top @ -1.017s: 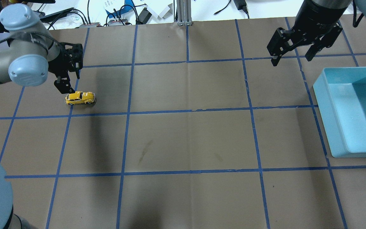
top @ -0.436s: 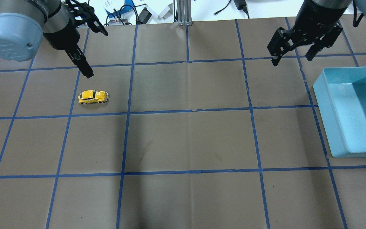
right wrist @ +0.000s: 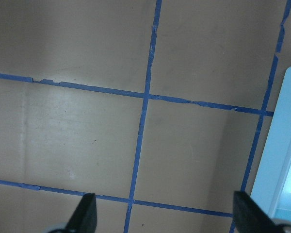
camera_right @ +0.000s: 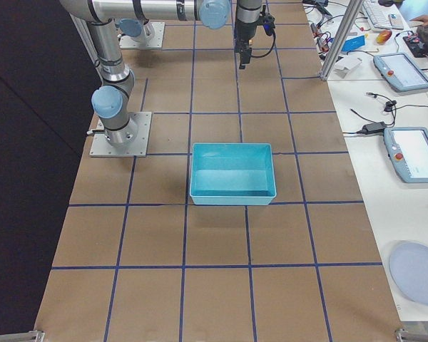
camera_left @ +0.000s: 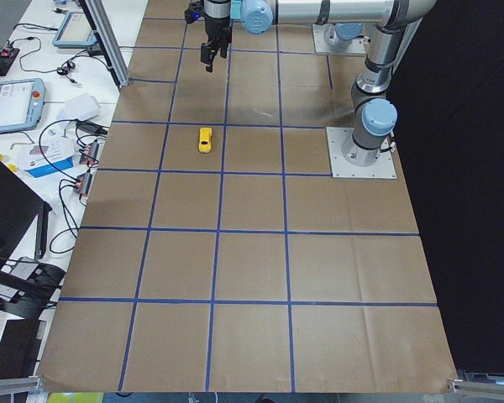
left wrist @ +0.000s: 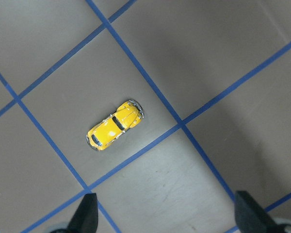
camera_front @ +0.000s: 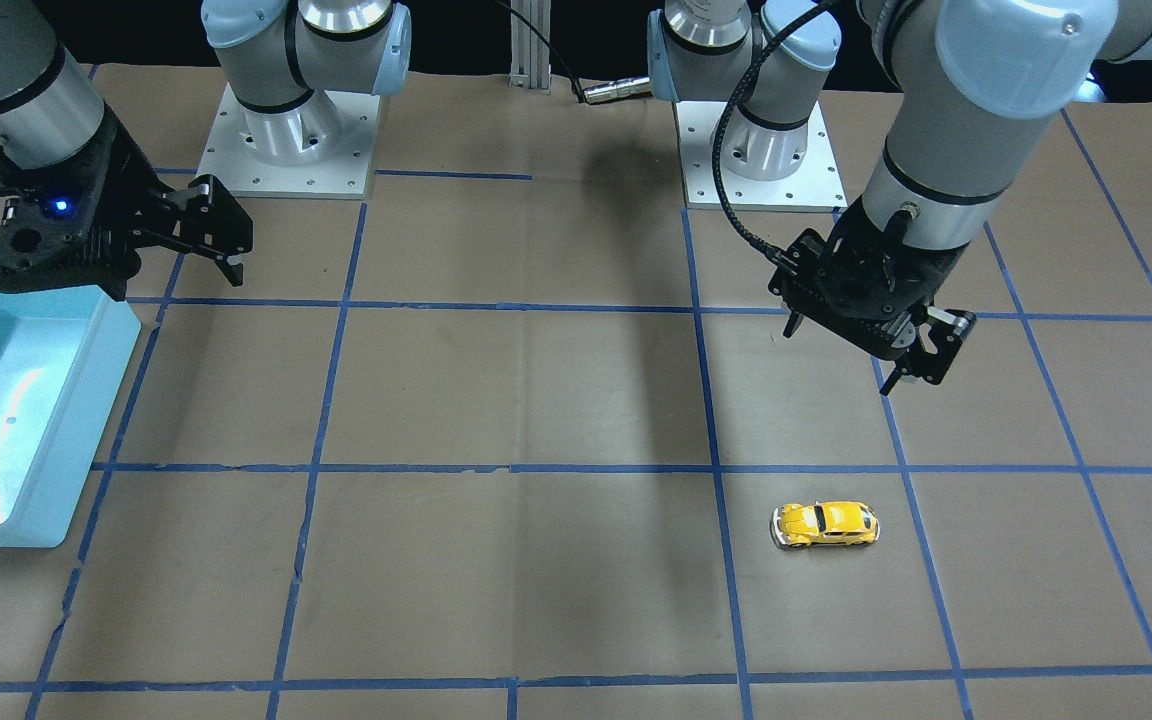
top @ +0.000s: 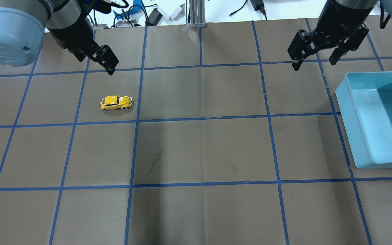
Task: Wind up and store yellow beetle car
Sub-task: 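Raise the left gripper away while the released car rolls toward the bin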
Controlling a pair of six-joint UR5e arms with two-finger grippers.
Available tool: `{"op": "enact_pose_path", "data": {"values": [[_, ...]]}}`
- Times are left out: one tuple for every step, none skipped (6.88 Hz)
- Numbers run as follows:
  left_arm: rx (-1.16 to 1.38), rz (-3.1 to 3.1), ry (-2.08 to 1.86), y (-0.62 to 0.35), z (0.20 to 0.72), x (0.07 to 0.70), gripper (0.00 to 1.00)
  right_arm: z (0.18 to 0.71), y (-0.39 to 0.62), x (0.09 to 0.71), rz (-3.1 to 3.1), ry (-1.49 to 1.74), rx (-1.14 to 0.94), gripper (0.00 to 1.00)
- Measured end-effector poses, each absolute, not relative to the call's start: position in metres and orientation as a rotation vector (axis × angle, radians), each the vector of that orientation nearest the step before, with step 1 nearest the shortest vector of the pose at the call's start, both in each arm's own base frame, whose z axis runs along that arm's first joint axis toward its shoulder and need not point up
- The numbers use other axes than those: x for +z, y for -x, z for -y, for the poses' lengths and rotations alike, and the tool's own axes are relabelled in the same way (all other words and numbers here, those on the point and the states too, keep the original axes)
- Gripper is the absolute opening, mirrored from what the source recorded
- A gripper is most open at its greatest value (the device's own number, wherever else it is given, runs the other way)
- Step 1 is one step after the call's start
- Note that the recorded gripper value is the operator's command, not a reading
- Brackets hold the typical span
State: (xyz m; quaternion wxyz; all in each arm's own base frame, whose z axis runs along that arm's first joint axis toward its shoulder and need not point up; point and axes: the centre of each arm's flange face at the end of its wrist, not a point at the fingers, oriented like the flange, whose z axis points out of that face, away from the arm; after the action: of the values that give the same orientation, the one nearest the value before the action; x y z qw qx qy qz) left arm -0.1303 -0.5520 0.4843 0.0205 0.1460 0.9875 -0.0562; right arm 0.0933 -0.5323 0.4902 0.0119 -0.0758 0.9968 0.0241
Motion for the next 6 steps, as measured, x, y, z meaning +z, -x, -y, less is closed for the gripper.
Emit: {"op": "enact_pose_path", "data": {"values": [[-0.218,-3.120,-0.179,0.130,0.557,0.500,1.00,0.532,-0.093,0.490,-3.114,0.236,0.077,1.00],[-0.214,-3.144,-0.011,0.124,0.562,0.515,1.00,0.532,-0.092,0.490,-3.117,0.237,0.078,1.00],[-0.190,-3.152,0.068,0.116,0.565,0.524,1.00,0.532,-0.092,0.490,-3.117,0.239,0.080,1.00],[-0.173,-3.165,0.101,0.112,0.566,0.526,1.00,0.532,-0.092,0.489,-3.118,0.239,0.083,1.00],[-0.157,-3.186,0.110,0.111,0.564,0.524,1.00,0.532,-0.092,0.489,-3.117,0.240,0.083,1.00],[-0.145,-3.196,0.111,0.112,0.562,0.521,1.00,0.533,-0.092,0.489,-3.117,0.239,0.082,1.00]]}}
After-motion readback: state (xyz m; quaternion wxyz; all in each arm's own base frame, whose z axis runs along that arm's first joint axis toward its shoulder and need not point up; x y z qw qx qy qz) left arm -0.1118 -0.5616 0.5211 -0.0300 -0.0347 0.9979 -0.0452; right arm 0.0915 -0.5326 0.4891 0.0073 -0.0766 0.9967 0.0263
